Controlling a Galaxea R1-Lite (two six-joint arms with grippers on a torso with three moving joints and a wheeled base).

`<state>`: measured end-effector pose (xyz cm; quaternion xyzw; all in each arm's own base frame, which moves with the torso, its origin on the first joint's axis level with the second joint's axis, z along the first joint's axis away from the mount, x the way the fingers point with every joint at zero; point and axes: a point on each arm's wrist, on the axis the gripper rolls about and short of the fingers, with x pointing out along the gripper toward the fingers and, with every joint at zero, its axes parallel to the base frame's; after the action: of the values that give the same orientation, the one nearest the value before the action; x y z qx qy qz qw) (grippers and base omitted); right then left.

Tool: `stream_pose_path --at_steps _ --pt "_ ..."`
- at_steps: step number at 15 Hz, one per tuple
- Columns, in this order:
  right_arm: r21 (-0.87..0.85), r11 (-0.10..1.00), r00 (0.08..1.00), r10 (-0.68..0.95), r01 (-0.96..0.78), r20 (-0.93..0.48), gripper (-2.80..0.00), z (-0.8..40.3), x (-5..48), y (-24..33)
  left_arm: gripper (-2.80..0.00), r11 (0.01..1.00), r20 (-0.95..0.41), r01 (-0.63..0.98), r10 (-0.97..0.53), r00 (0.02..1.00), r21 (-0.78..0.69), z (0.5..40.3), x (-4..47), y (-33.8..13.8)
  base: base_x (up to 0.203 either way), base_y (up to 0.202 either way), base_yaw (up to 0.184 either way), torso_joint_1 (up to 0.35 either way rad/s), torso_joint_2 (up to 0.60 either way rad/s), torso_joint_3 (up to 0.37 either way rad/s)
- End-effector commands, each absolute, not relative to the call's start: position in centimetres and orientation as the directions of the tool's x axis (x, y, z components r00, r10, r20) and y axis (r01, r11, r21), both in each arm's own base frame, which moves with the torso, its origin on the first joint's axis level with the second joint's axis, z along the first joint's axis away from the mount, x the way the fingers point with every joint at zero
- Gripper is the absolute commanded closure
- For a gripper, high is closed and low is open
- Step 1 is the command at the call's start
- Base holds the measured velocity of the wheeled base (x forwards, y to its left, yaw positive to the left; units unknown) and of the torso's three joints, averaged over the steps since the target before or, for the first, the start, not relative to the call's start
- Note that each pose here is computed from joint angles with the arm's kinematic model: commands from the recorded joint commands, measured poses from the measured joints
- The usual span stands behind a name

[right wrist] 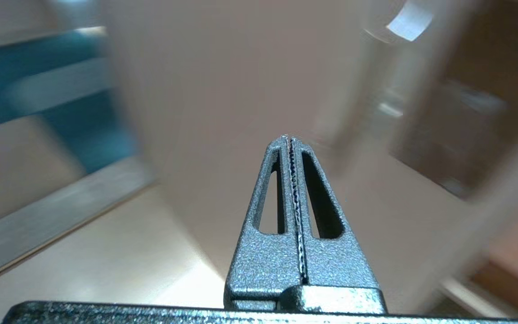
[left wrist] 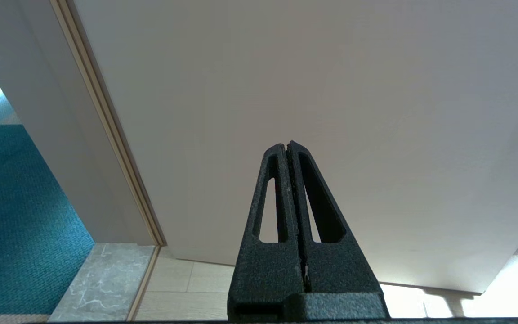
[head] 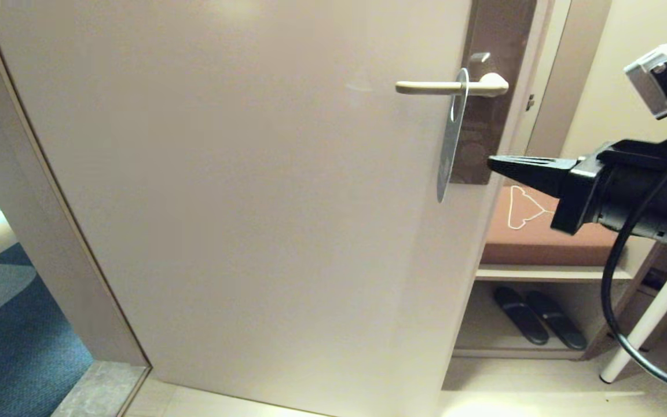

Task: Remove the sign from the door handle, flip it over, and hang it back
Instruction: Hang the sign back with the other side facing out

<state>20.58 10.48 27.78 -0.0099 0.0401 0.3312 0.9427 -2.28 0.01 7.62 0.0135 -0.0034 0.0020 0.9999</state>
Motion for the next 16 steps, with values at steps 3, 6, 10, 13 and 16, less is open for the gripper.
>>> stream_pose_path --at_steps 3,6,10,13,16 --pt "0.003 0.693 0.688 0.718 -0.721 -0.106 0.0 28.9 20.8 12.1 0.0 1.0 0.006 -0.003 0.003 1.0 0.028 7.6 -2.3 0.0 0.0 0.0 0.0 0.0 0.0 0.0" --pt "-0.009 0.698 0.691 0.708 -0.716 -0.144 0.0 27.5 22.7 14.2 0.0 1.0 0.006 -0.003 0.003 1.0 0.028 7.6 -2.3 0.0 0.0 0.0 0.0 0.0 0.0 0.0" --pt "-0.036 0.77 0.769 0.631 -0.637 -0.106 0.0 25.0 26.0 17.2 0.0 1.0 0.006 -0.003 0.003 1.0 0.028 7.6 -2.3 0.0 0.0 0.0 0.0 0.0 0.0 0.0" --pt "-0.05 0.821 0.822 0.567 -0.569 -0.046 0.0 23.9 27.6 18.7 0.0 1.0 0.006 -0.004 0.004 1.0 0.028 7.6 -2.3 0.0 0.0 0.0 0.0 0.0 0.0 0.0" --pt "-0.051 0.836 0.838 0.545 -0.546 -0.031 0.0 23.8 27.9 18.9 0.0 1.0 0.005 -0.003 0.003 1.0 0.028 7.6 -2.3 0.0 0.0 0.0 0.0 0.0 0.0 0.0"
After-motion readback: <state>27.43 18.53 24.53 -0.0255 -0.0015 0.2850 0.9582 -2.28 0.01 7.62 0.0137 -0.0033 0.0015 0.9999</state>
